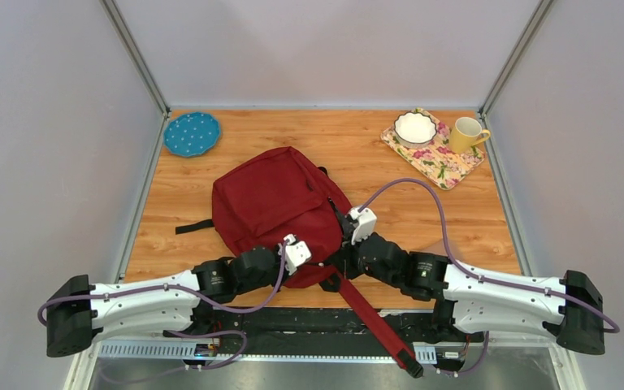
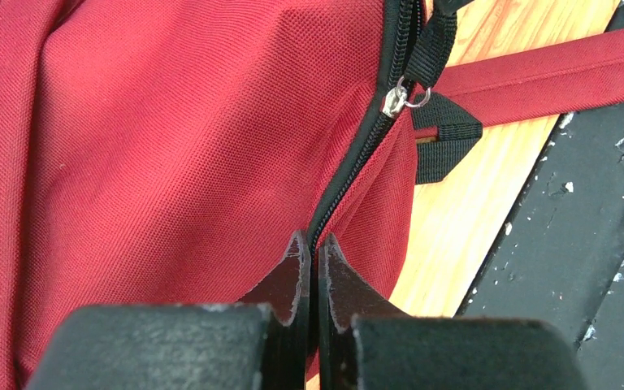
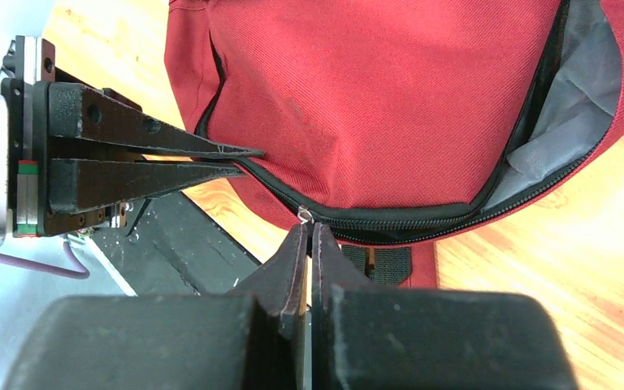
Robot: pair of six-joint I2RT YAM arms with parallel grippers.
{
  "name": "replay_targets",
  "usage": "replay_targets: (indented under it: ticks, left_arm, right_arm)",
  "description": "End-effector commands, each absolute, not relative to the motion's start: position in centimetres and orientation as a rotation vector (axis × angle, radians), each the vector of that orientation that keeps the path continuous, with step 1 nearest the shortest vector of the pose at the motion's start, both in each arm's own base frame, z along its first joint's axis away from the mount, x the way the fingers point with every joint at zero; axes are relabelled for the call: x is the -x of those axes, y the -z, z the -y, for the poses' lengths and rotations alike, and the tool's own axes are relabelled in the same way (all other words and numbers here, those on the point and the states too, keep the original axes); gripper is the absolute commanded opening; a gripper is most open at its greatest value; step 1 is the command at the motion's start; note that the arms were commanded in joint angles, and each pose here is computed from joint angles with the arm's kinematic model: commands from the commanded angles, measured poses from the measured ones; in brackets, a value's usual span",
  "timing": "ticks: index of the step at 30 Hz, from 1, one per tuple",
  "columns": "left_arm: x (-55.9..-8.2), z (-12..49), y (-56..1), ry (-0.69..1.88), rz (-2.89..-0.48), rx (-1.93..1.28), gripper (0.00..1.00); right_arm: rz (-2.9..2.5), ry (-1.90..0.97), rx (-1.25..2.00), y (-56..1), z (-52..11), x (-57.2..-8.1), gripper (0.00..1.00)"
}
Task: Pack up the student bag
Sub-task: Zip the student bag at the center of the board.
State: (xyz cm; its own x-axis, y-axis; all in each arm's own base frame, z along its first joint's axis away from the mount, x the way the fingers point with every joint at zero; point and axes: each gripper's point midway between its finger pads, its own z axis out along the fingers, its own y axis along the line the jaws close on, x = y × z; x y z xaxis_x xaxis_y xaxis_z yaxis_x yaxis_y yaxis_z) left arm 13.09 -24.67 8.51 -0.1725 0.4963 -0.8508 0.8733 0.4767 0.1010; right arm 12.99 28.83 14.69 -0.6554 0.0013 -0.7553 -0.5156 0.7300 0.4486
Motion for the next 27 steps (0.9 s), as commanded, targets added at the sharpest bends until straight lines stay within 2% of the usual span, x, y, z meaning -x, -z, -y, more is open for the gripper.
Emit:
replay_targets:
  ticks: [1,14,27]
  left_arm:
    - [-13.6,24.5,-9.1,0.53,-1.819,-1.059,0.0]
    - [-13.0,22.4,-8.2,0.549,-1.813,-0.994,0.0]
    - [-12.3,20.9,-8.3,0.579,-1.864,-0.92,0.0]
  right_arm:
    - [-2.142,-0.861,0.373,-16.7,-29.4,-13.4,0.0]
    - [-2.128,-0.642,0.252,-16.5,-26.8,-16.9,0.0]
    - [-2.113,-0.613,0.236,-16.6,-25.0,-17.7,0.0]
